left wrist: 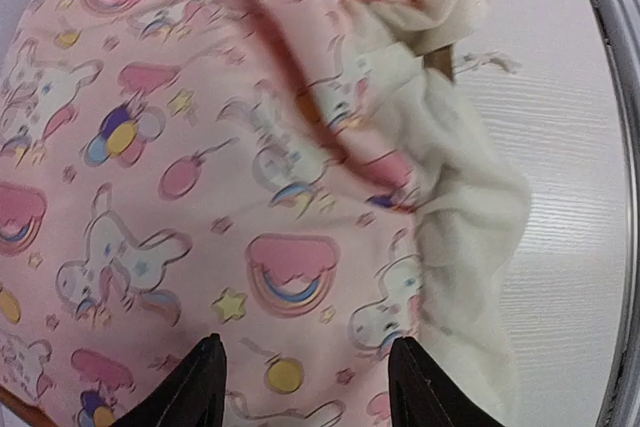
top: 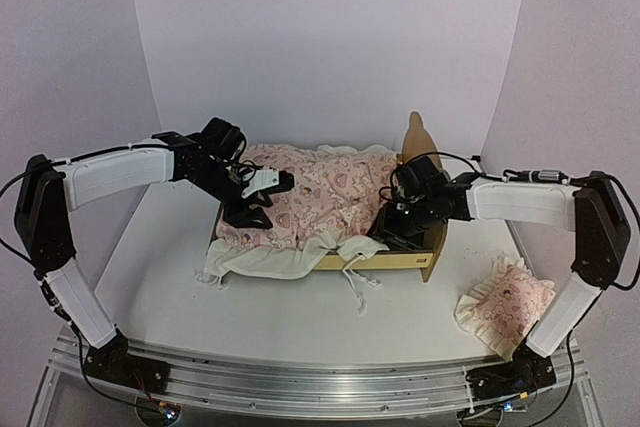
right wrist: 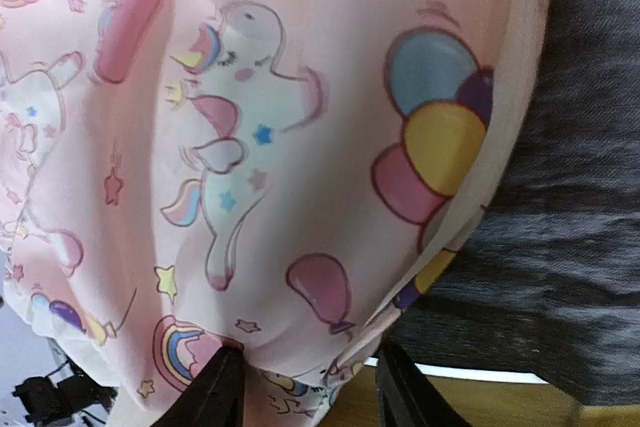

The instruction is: Set up the pet bed

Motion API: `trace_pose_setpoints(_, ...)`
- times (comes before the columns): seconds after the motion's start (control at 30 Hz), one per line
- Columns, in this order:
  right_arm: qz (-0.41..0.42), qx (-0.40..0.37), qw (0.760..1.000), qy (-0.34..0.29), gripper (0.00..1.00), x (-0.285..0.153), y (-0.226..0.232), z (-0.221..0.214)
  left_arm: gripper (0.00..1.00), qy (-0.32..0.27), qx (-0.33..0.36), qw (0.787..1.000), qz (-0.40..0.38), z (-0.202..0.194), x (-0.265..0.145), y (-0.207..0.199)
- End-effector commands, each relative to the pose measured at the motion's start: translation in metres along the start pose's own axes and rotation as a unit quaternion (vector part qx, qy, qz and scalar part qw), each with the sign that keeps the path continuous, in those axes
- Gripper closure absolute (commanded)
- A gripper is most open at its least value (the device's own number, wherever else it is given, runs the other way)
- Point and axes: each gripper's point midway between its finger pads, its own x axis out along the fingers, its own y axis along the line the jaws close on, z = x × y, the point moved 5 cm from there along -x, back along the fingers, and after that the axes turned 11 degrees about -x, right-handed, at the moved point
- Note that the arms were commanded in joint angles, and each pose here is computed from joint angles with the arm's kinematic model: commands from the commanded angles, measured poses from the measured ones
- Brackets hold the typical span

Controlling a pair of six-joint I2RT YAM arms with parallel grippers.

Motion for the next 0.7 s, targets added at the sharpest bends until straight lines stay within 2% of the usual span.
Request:
trace_pose_setpoints(0.0, 0.053, 0.015, 0.998, 0.02, 0.63, 0.004, 0.017, 0.005, 0.44, 0.014, -0.014, 0.998, 0.052, -0.013, -0.021, 0.018)
trace_pose_setpoints(0.13, 0.036, 0.009, 0.999, 0.018, 0.92, -0.006, 0.01, 0.007, 0.46, 0.04, -0.022, 0.997, 0.054, -0.038, -0.009, 0.013)
trace_pose_setpoints(0.2, -0.014, -0.015, 1.0, 0.011, 1.0, -0.019, -0.002, 0.009, 0.49, 0.068, -0.024, 0.996, 0.058, -0.055, 0.002, 0.013)
trace_pose_setpoints(0.37, -0.15, -0.093, 0.984, 0.033, 1.0, -0.053, -0.025, 0.013, 0.52, 0.111, -0.003, 0.99, 0.09, -0.077, 0.01, 0.018)
trace_pose_setpoints(0.53, -0.252, -0.142, 0.953, 0.086, 1.0, -0.069, -0.049, 0.011, 0.52, 0.121, 0.005, 0.988, 0.091, -0.084, 0.013, 0.017)
trace_pose_setpoints(0.67, -0.316, -0.17, 0.928, 0.1, 1.0, -0.086, -0.057, 0.019, 0.52, 0.12, 0.004, 0.989, 0.089, -0.085, 0.013, 0.016)
